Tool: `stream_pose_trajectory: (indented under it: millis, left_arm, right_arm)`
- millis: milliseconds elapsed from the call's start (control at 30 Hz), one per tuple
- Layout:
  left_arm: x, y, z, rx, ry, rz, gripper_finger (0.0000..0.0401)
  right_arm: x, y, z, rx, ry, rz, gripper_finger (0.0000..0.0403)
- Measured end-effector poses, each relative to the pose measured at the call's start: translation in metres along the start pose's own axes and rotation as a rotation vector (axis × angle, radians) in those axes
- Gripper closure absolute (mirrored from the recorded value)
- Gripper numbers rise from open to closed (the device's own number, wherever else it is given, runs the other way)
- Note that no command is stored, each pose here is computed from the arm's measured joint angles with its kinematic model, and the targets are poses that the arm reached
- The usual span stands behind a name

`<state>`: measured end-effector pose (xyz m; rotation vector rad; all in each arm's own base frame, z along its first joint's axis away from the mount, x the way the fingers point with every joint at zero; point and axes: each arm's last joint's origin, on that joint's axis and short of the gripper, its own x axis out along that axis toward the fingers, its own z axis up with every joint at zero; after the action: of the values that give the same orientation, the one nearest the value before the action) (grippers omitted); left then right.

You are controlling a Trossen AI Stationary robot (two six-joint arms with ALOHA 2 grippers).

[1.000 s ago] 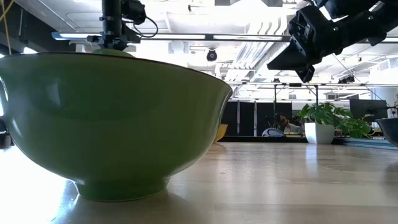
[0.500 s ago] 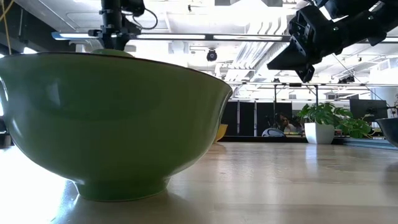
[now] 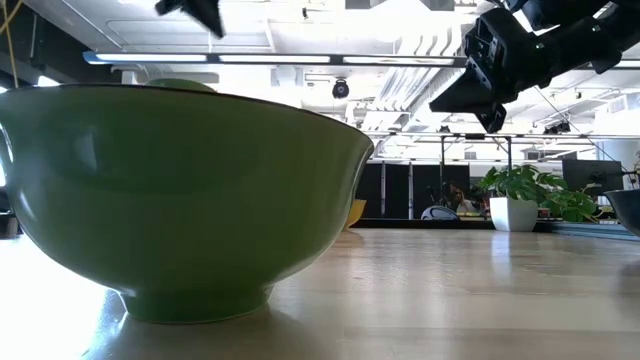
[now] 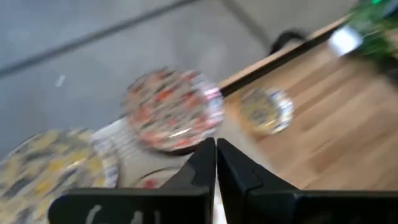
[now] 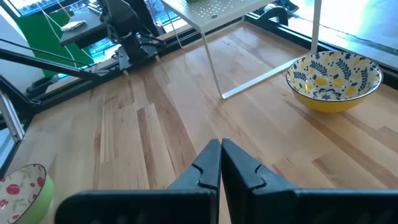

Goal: Pick & Place Mini bowls
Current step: Stack the blue patterned bowl on the stacked blue patterned bowls on the shelf

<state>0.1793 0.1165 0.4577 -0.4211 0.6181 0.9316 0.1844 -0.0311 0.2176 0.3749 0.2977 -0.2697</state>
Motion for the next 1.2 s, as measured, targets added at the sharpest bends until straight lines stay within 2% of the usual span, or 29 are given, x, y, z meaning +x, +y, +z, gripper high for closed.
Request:
stream_pose_trajectory:
  millis: [200, 467, 600, 733, 900, 967, 1200]
  left_arm:
    - [-0.006, -0.05, -0.025, 0.079, -0.176, -0.156, 0.0395]
    - [0.017, -0.09, -0.053, 0.106, -0.273, -0.36, 0.04]
    - [0.027, -0.096, -0.059, 0.134, -0.244, -0.443, 0.04]
    - [0.039, -0.104, -0.063, 0.122, -0.196, -0.444, 0.04]
    - [0.041, -0.112, -0.075, 0.19, -0.256, -0.411, 0.0401]
    - [0.042, -0.113, -0.084, 0.209, -0.266, -0.429, 0.0401]
    - [0.035, -0.105, -0.106, 0.171, -0.352, -0.498, 0.0401]
  right_arm:
    - [0.0, -0.001, 0.0, 0.029, -0.003, -0.017, 0.0401]
    - [0.0, -0.001, 0.0, 0.085, -0.002, -0.022, 0.0401]
    - [0.0, -0.001, -0.001, 0.107, -0.001, -0.022, 0.0402]
    - [0.0, -0.001, -0.001, 0.132, 0.004, -0.023, 0.0399]
    - [0.0, 0.0, 0.001, 0.13, 0.017, -0.032, 0.0394]
    - [-0.001, 0.001, 0.004, 0.117, 0.041, -0.042, 0.0394]
    - [-0.008, 0.004, 0.014, 0.063, 0.17, -0.108, 0.0392]
